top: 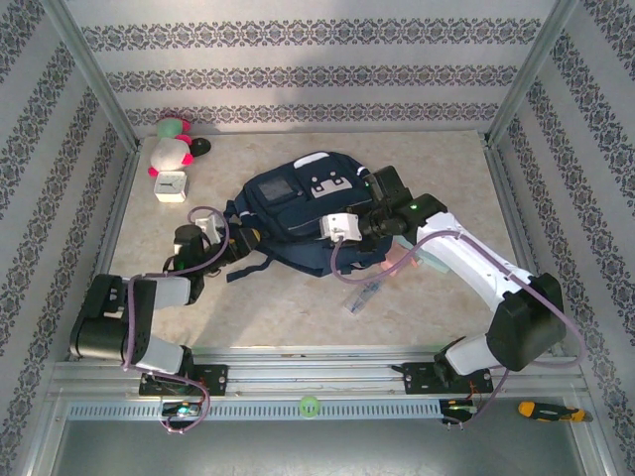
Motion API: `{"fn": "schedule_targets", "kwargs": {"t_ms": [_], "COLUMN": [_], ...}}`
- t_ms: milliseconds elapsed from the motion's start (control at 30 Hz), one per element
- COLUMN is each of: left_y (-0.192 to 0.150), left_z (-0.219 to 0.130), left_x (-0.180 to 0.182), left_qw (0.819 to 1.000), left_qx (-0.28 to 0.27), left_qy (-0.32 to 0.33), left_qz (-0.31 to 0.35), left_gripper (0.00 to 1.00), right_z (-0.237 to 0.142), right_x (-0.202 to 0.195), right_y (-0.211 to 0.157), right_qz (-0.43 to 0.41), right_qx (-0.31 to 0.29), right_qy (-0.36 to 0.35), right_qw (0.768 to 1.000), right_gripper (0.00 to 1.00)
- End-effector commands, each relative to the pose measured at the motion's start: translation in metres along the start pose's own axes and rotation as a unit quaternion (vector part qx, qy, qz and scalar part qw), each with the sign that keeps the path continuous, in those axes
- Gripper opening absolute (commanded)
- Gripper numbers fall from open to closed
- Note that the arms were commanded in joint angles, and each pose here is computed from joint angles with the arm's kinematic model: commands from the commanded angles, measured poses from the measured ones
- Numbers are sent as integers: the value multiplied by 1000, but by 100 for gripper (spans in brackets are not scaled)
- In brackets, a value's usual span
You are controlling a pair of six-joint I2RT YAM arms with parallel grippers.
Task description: Pack the student bag
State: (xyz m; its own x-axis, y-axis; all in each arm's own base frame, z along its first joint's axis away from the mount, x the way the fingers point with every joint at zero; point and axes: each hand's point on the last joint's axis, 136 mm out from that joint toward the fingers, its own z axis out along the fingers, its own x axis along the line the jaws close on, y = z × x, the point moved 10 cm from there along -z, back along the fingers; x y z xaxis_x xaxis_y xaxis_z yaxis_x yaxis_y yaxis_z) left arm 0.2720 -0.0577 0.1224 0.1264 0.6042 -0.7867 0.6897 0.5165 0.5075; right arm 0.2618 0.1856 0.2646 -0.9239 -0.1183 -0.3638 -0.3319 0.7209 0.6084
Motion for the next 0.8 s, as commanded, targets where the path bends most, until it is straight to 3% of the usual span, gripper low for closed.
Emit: {"fn": "schedule_targets", "kwargs": {"t_ms": [0, 167, 467, 633, 767], "left_y": [4, -6, -22, -21, -19], "left_z": [-3, -4, 11, 14, 16], "left_x": [-5, 2, 1, 1, -1], "left_qw": [996, 990, 978, 972, 967], "left_qx": [-52, -81, -44, -49, -51], "left_qy": [-57, -87, -105, -100, -106], "left_qz": [36, 76, 174, 209, 228], "left_gripper": [70, 64, 62, 44, 23], "right_z": [-15, -25, -32, -35, -36], "right_x": [-19, -29, -38, -39, -39], "right_y": [10, 7, 9, 11, 12], "right_qz": [-16, -6, 4, 5, 10], "right_qx": [-48, -61, -75, -80, -77], "right_qy": [-20, -16, -1, 4, 3], "right_qw": [999, 998, 997, 997, 997], "right_gripper": [0, 0, 0, 0, 0]}}
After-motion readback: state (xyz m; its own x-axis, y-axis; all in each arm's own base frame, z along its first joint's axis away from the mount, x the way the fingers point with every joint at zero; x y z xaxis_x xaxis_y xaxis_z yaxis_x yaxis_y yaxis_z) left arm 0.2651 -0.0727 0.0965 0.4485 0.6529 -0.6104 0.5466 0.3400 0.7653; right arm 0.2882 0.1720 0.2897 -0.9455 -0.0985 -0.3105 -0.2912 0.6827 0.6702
